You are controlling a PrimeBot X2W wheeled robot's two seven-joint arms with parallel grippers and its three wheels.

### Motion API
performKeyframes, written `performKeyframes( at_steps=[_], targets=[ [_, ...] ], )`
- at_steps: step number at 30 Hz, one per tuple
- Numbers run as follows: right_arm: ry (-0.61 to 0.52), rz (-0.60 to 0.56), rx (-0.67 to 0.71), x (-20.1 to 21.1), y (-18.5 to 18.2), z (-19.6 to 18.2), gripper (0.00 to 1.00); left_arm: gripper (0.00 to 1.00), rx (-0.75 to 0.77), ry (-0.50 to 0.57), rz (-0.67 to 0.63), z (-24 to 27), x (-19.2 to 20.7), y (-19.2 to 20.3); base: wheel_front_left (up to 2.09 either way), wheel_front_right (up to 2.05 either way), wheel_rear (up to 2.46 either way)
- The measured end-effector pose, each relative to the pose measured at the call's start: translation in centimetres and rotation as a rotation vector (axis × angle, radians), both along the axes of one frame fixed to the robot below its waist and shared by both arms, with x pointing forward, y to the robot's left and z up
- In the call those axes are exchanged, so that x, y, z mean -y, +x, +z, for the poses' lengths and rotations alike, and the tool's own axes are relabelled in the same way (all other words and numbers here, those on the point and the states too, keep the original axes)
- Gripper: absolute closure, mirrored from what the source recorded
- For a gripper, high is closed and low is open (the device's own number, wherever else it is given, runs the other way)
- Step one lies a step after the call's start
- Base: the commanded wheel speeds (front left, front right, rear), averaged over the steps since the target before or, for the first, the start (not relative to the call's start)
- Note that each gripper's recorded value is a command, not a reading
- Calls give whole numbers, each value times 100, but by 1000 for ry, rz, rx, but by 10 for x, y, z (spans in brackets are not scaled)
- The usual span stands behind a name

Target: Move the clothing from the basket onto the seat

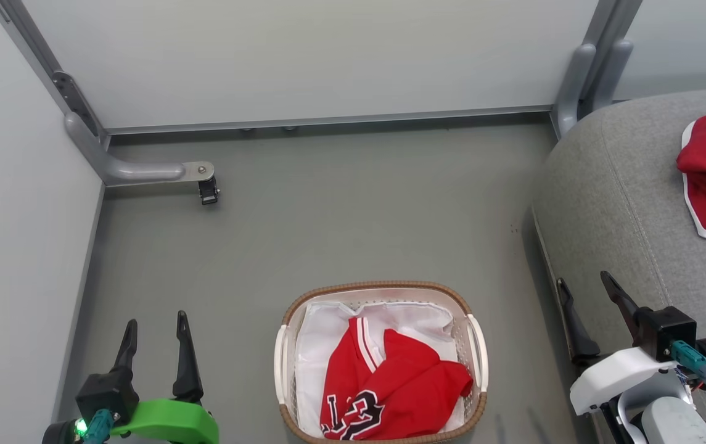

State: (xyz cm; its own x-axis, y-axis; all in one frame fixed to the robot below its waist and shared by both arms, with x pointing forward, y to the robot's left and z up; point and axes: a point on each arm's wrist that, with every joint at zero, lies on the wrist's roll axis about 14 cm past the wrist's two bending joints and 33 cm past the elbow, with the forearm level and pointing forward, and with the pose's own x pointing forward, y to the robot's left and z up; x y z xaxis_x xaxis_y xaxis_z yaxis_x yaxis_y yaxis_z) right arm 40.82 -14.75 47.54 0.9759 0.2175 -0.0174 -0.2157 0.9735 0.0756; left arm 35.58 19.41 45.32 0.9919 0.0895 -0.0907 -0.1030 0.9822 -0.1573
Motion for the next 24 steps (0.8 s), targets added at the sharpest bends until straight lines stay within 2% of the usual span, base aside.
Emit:
performKeyframes(
  at_steps=[5, 11, 24],
  targets=[
    [-1, 14, 1, -4, 0, 1, 0, 0, -5, -1, 8, -1, -2, -5, 0, 0, 0],
    [-5, 12, -1, -2, 4, -1, 0, 0, -33, -25, -49, -11, 14, -2, 0, 0, 0],
    [12, 36, 79, -6, 46, 19, 0, 0, -125, -60, -251, -43, 82, 36, 0, 0, 0]
  ],
)
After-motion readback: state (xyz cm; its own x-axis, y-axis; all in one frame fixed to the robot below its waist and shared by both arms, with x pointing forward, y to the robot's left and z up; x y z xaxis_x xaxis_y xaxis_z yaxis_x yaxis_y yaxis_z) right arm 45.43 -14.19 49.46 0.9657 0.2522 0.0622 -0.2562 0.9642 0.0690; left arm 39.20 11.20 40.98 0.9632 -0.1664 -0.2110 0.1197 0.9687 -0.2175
